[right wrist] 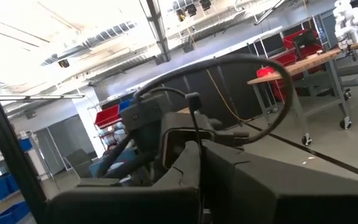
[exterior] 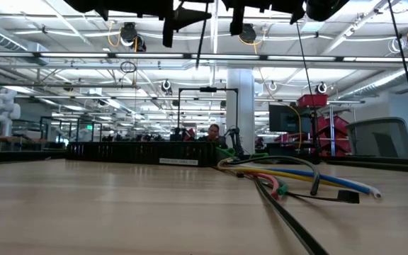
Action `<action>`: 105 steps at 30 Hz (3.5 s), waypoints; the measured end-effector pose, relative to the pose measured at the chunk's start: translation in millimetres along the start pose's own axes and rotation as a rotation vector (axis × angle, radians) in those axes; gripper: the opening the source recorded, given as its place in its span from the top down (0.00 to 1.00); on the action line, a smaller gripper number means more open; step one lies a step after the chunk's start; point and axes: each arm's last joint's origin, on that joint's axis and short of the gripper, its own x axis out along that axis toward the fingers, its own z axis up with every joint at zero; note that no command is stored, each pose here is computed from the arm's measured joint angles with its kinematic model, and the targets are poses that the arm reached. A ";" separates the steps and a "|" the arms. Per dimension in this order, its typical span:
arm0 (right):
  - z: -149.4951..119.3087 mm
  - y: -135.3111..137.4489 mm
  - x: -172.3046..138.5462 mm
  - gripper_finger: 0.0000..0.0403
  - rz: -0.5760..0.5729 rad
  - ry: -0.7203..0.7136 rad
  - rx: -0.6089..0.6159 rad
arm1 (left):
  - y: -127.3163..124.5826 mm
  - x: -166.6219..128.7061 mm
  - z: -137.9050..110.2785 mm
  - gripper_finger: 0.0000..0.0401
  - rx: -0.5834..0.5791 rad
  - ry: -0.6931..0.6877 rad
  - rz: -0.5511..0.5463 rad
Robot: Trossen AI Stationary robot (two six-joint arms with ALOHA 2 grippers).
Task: Ziptie cables
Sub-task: Insert the black zip tie into the lock head
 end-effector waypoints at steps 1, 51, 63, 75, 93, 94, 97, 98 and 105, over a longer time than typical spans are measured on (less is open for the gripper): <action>0.6 -1.4 -0.2 1.00 -0.004 -0.001 -0.001 | -1.2 -2.1 2.0 0.58 0.011 -0.004 -0.004; -24.1 -35.7 -0.2 1.00 -0.273 0.075 1.026 | -86.1 -35.6 -56.4 0.46 2.102 0.279 -0.219; -27.5 -19.1 3.4 1.00 -0.267 0.009 1.026 | -87.5 -15.0 -73.3 0.46 2.087 0.232 -0.234; -23.1 -27.4 2.1 1.00 -0.277 -0.008 0.967 | -113.1 -20.8 -84.7 0.46 1.983 0.139 -0.290; -22.2 -24.6 2.9 1.00 -0.234 0.012 0.966 | -113.5 -21.3 -84.9 0.46 1.991 0.159 -0.252; -22.2 -24.5 2.9 1.00 -0.234 0.012 0.964 | -113.5 -21.3 -84.8 0.46 1.991 0.159 -0.252; -21.6 -24.3 3.0 1.00 -0.228 0.008 0.964 | -113.5 -21.3 -84.9 0.47 1.991 0.160 -0.251; -21.5 -24.2 3.0 1.00 -0.227 0.008 0.964 | -113.5 -21.3 -84.8 0.47 1.991 0.160 -0.251; -21.3 -23.5 3.1 1.00 -0.210 0.021 0.967 | -113.2 -21.4 -85.2 0.58 1.992 0.164 -0.252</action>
